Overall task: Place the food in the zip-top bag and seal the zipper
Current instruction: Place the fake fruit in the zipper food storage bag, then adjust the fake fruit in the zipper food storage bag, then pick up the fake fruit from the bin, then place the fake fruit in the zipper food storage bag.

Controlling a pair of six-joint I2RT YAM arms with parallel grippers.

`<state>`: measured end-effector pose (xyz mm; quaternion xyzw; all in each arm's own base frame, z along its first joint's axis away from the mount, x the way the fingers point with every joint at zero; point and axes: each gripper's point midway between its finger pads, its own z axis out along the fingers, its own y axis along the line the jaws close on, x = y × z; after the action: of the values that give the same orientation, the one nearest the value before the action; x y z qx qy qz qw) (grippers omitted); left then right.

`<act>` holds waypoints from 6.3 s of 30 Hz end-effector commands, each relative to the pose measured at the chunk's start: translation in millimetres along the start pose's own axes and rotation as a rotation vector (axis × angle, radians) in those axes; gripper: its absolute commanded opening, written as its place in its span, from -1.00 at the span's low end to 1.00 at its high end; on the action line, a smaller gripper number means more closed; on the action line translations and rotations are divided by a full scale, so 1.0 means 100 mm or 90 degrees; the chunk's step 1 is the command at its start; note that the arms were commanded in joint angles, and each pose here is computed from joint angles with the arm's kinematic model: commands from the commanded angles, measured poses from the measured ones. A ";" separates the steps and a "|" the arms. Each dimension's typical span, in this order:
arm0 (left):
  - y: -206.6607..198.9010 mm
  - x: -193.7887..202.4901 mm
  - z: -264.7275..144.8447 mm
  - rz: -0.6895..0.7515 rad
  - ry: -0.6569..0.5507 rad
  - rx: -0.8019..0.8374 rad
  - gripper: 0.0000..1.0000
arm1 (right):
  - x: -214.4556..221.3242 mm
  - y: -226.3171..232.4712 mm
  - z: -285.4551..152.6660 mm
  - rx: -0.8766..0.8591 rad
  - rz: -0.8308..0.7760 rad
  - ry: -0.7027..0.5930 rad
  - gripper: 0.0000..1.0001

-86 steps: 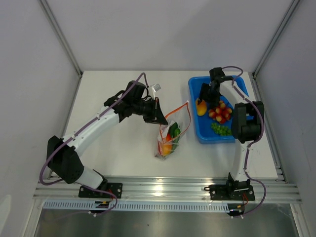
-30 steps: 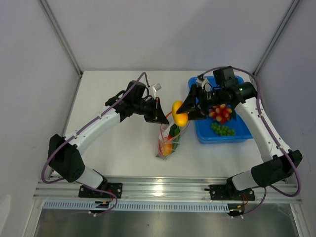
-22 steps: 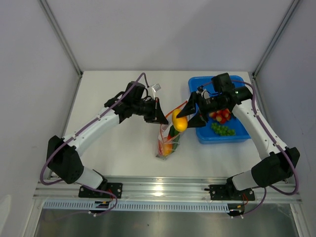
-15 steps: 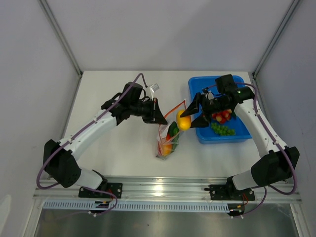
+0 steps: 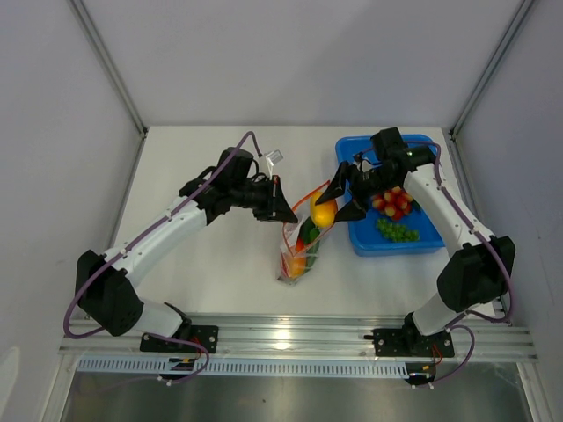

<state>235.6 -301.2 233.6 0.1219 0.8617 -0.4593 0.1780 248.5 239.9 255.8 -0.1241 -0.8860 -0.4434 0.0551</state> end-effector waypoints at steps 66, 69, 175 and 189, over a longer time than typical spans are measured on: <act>-0.15 -0.09 -0.03 -0.029 -0.003 0.018 -0.99 | -0.45 -0.75 1.05 0.322 -0.519 -0.301 -1.00; -0.14 -0.07 -0.03 -0.031 0.000 0.019 -0.99 | -0.69 -0.62 1.11 0.328 -0.518 -0.313 -1.00; 0.56 -0.24 0.21 -0.043 0.048 -0.100 -0.99 | -1.31 -1.08 -0.75 0.356 -0.141 -0.325 -0.66; 0.44 -0.22 0.23 -0.043 0.066 -0.053 -0.99 | -0.50 0.09 -0.76 0.167 -0.333 -0.381 -0.67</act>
<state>268.3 -289.9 170.8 0.0865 0.9120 -0.3897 0.0943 306.0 164.0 247.5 -0.0196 -0.9460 -0.2172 -0.2400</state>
